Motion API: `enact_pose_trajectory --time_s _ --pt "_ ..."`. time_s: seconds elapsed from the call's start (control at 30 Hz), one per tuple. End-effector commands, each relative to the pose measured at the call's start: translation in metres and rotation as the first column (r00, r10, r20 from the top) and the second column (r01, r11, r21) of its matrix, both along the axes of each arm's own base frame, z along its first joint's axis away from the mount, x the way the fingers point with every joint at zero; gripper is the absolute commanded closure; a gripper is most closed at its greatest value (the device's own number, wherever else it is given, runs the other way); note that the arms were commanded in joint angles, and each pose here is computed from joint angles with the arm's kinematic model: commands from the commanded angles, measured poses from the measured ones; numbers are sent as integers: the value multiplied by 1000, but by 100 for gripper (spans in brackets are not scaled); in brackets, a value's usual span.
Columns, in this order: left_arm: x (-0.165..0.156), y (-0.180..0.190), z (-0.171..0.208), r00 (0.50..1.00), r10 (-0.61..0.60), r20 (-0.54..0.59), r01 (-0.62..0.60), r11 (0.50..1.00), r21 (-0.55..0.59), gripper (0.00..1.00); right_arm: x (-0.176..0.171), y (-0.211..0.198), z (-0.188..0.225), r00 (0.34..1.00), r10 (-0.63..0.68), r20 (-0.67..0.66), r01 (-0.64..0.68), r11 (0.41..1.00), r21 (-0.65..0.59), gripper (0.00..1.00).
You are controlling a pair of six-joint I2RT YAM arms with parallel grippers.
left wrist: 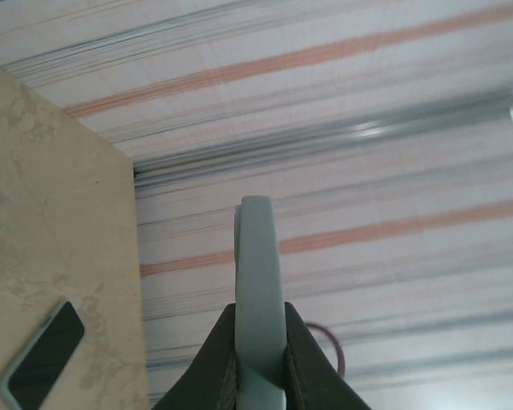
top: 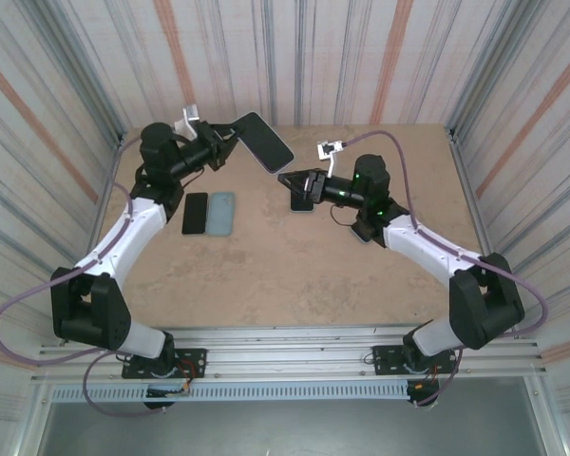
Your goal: Take the phone out of the phone case
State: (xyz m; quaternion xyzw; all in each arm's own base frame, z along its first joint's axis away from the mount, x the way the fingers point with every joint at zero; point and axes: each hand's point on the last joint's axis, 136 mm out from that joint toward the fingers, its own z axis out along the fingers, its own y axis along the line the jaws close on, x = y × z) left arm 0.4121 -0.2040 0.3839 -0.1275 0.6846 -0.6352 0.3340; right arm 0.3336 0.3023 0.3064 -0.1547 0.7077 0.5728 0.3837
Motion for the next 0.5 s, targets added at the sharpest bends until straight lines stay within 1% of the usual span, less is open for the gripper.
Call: enact_pose_trajectory --time_s 0.0,0.1,0.17,0.23,0.33,0.4,0.47 --pt "-25 -9 37 937 -171 304 121 977 177 94 -22 -13 1 987 131 89 -115 981 -158 35" --pt "-31 -13 35 888 -265 376 175 950 257 93 -30 -23 1 968 203 146 -159 950 -268 34" --pt "-36 -18 34 855 -331 400 218 928 301 92 -31 -28 2 953 233 193 -164 935 -315 32" --pt "-40 -21 35 825 -376 421 247 911 330 91 -35 -29 3 921 288 263 -182 913 -364 31" --pt "-47 -23 36 777 -425 464 255 887 386 91 -39 -25 12 881 350 318 -221 899 -377 31" --pt "-52 -24 38 738 -449 503 250 875 415 94 -42 -22 14 857 392 333 -258 888 -380 32" --pt "-58 -24 41 699 -466 542 237 867 438 94 -47 -19 14 830 446 335 -312 869 -384 33"
